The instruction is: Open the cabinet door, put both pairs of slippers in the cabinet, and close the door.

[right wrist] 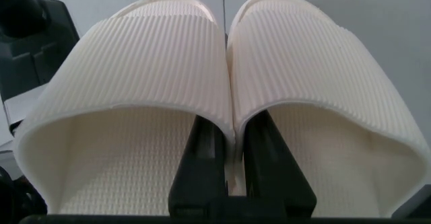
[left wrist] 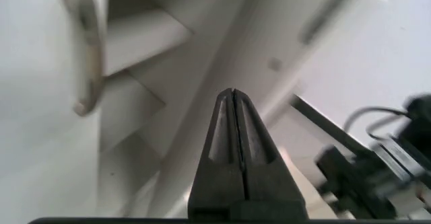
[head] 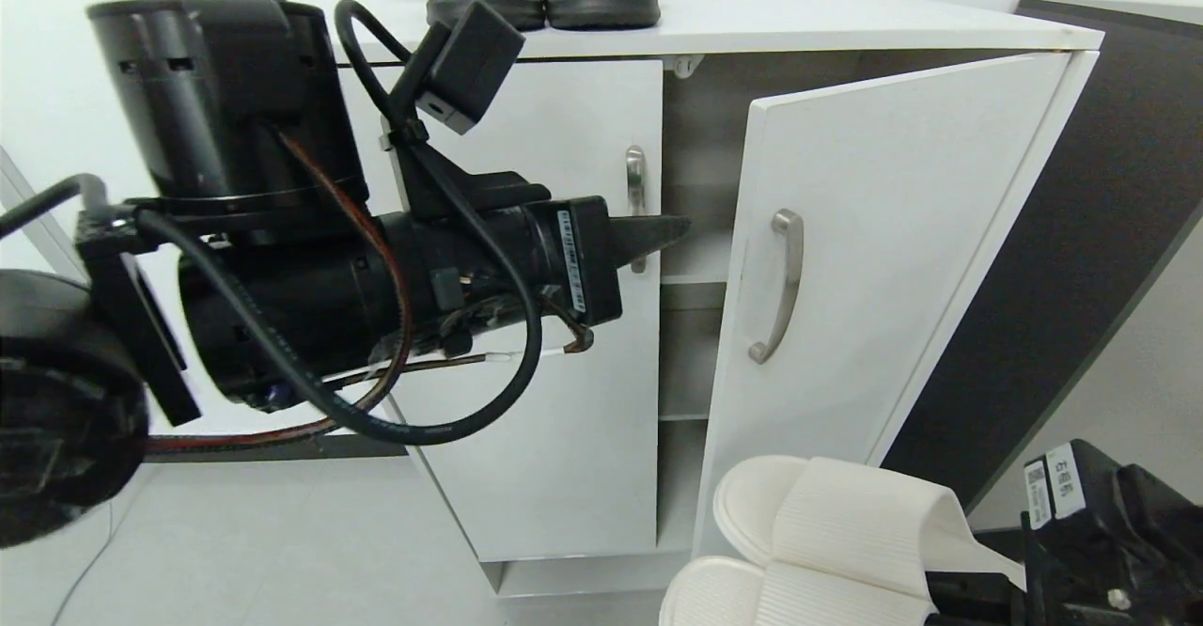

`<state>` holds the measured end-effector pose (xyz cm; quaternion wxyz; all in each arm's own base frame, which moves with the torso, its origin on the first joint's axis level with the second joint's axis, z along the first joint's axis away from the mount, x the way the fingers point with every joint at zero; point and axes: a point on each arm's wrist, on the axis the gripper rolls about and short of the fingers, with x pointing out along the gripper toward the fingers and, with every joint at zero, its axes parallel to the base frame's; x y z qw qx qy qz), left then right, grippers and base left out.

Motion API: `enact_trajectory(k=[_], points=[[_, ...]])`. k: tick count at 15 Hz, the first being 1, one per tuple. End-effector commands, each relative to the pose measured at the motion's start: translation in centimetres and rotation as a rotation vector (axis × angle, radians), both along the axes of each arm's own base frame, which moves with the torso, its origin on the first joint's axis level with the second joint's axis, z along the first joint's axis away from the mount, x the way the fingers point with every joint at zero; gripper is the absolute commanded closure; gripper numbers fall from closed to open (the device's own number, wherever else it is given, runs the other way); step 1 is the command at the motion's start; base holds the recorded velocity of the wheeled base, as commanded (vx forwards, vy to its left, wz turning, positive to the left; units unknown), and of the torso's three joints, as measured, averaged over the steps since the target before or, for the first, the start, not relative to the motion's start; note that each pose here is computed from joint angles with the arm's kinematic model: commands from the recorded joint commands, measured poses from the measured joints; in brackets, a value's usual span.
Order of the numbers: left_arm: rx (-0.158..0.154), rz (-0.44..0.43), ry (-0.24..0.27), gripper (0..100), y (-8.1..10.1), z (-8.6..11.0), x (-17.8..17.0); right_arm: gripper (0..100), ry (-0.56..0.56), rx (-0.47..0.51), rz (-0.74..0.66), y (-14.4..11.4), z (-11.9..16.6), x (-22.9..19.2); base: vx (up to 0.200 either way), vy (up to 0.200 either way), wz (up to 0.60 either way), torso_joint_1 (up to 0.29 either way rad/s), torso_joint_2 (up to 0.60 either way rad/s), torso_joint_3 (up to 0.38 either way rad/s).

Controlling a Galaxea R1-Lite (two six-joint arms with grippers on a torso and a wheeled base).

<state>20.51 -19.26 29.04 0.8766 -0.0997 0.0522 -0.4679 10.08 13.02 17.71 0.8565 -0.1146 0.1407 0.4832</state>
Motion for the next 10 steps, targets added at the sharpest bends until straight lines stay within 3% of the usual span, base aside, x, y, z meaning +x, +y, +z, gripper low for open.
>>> enact_trajectory(k=[1,5,8,10], points=[[0.013,0.019,0.016,100,-1.1,-0.6,2.1,100,0.013,-0.014,0.014,0.0,-0.4,-0.1,0.0,0.0,0.0,0.0,0.0,0.0],[-0.009,0.019,-0.01,100,-3.2,-0.9,4.4,100,0.042,-0.053,0.033,0.0,-0.9,-0.5,0.0,0.0,0.0,0.0,0.0,0.0],[-0.022,0.016,-0.023,100,-3.8,-1.1,4.5,100,0.055,-0.07,0.039,0.3,-1.2,-0.4,0.0,0.0,0.0,0.0,0.0,0.0],[-0.021,0.016,-0.024,100,-3.9,-1.2,4.4,100,0.059,-0.076,0.042,0.4,-1.3,-0.4,-0.2,0.0,0.0,0.005,0.0,0.005]])
